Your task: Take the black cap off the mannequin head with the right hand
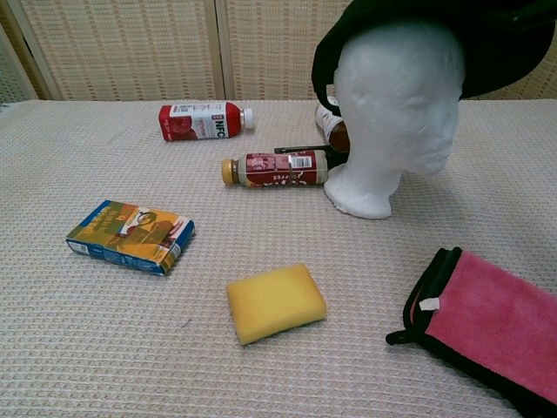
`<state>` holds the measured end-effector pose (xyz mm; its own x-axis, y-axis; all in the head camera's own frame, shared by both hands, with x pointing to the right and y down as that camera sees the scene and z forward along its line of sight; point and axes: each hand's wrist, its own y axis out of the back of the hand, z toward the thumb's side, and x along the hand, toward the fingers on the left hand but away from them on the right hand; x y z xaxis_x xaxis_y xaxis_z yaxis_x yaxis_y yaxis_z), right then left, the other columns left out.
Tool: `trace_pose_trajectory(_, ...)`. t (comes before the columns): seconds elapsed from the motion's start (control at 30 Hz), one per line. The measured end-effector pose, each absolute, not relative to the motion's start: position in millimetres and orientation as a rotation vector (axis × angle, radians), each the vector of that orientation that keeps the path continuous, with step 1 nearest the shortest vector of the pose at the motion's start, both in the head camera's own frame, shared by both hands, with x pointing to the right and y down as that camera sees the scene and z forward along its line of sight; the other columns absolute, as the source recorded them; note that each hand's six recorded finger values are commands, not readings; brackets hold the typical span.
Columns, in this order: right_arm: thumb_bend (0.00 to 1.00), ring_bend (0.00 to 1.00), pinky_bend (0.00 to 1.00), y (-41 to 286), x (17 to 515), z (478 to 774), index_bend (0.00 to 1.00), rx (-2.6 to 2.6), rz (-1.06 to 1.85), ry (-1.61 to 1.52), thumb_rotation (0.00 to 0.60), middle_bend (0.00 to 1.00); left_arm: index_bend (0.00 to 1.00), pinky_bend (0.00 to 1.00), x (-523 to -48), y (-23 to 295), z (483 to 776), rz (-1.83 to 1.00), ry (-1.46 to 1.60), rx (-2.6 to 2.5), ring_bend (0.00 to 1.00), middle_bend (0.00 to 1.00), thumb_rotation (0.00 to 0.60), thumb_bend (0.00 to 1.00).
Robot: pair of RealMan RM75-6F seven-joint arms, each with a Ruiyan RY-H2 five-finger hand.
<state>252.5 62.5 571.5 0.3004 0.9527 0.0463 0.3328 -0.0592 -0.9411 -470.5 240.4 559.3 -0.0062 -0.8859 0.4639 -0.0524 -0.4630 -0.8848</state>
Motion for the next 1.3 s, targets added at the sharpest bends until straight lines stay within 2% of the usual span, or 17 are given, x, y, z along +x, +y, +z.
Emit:
trace_pose_trajectory(0.27,0.59,0.91,1.0,32,236,553,0.76,-1.518,0.745,-1.174,0.6,0.67,0.16,0.17,-471,240,559,-1.55,0.998,-1.586,0.14,0.15,0.6,0.08)
trace_pose_trajectory(0.5,0.59,0.91,1.0,10,231,548,0.76,-1.461,0.773,-1.123,0.6,0.67,0.16,0.17,-472,241,562,-1.56,0.995,-1.591,0.14,0.15,0.6,0.08)
trace_pose_trajectory(0.63,0.59,0.91,1.0,-5,245,550,0.77,-1.407,0.83,-1.107,0.6,0.67,0.16,0.17,-471,239,562,-1.553,0.995,-1.593,0.14,0.15,0.6,0.08)
trace_pose_trajectory(0.87,0.59,0.91,1.0,-26,299,542,0.77,-1.298,0.941,-1.086,0.6,0.67,0.16,0.17,-467,237,565,-1.545,0.991,-1.6,0.14,0.15,0.6,0.08)
trace_pose_trajectory(1.03,0.59,0.91,1.0,-14,330,548,0.77,-1.316,1.005,-1.046,0.6,0.67,0.15,0.17,-462,237,564,-1.533,0.986,-1.606,0.14,0.15,0.6,0.08)
trace_pose_trajectory(1.3,0.59,0.91,1.0,38,368,566,0.77,-1.399,1.094,-0.91,0.6,0.67,0.15,0.17,-460,238,561,-1.533,0.979,-1.605,0.14,0.15,0.6,0.08)
